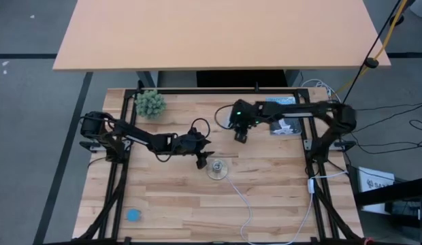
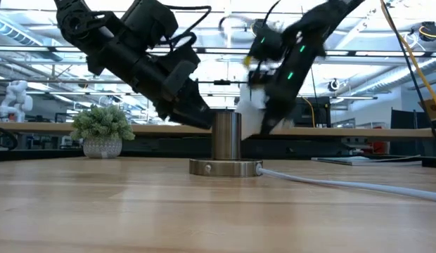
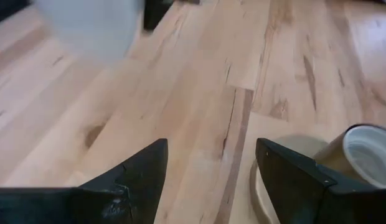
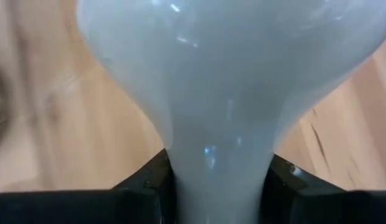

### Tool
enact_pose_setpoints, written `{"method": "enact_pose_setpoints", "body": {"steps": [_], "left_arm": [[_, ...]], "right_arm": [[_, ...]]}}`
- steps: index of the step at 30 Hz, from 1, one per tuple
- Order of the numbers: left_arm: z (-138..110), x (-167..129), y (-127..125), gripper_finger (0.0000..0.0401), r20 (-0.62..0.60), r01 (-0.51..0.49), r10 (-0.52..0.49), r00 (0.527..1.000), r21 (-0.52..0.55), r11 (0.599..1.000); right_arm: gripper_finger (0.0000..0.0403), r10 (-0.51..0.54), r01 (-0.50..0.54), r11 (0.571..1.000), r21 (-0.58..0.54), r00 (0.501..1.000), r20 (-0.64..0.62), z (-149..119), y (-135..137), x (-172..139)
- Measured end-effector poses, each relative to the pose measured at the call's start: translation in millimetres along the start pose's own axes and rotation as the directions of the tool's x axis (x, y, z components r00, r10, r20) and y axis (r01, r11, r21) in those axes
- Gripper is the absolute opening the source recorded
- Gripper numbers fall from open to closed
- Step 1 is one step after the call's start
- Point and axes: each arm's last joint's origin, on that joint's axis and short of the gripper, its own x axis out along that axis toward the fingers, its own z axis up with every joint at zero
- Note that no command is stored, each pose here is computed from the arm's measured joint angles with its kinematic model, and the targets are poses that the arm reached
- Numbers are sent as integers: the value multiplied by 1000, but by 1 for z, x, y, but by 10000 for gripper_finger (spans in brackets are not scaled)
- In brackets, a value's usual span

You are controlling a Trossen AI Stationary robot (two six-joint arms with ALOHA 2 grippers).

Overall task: Screw lightbulb
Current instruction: Insert the white lightbulb into the desk lamp

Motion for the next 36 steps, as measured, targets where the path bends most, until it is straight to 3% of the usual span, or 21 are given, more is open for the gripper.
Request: {"method": "enact_pose_setpoints", "body": {"steps": [6, 10, 13, 16, 18, 20, 21, 25, 29, 36], "left_arm": [[18, -28, -9, 247, 15, 117, -117, 993, -2, 993], [23, -45, -19, 247, 9, 204, -204, 979, 14, 979], [24, -49, -25, 247, 18, 232, -232, 972, 21, 972], [24, -49, -26, 247, 24, 213, -213, 977, 23, 977], [24, -47, -25, 247, 26, 185, -185, 982, 22, 983], [23, -47, -24, 247, 31, 158, -159, 987, 21, 987], [24, -47, -23, 247, 39, 151, -152, 988, 20, 988], [25, -47, -24, 247, 55, 149, -150, 987, 18, 989], [24, -48, -28, 247, 46, 161, -162, 986, 31, 987], [21, -51, -37, 230, 43, 187, -191, 981, 83, 979]], "right_arm": [[140, 77, -78, 997, 10, 992, 97, -24, 40, -66], [140, 133, -146, 989, 18, 938, 320, -56, 76, -83], [140, 152, -206, 978, 30, 807, 571, -81, 100, -72], [140, 144, -295, 954, 50, 600, 787, -103, 112, -55], [140, 143, -338, 940, 42, 503, 852, -113, 116, -45], [140, 150, -354, 935, 17, 438, 886, -112, 121, -40], [140, 153, -349, 937, 7, 427, 891, -109, 125, -36], [140, 163, -293, 956, -21, 470, 867, -88, 143, -14], [140, 162, -230, 972, -55, 478, 864, -69, 156, 2], [140, 208, -257, 962, -90, 481, 852, -63, 162, 12]]}}
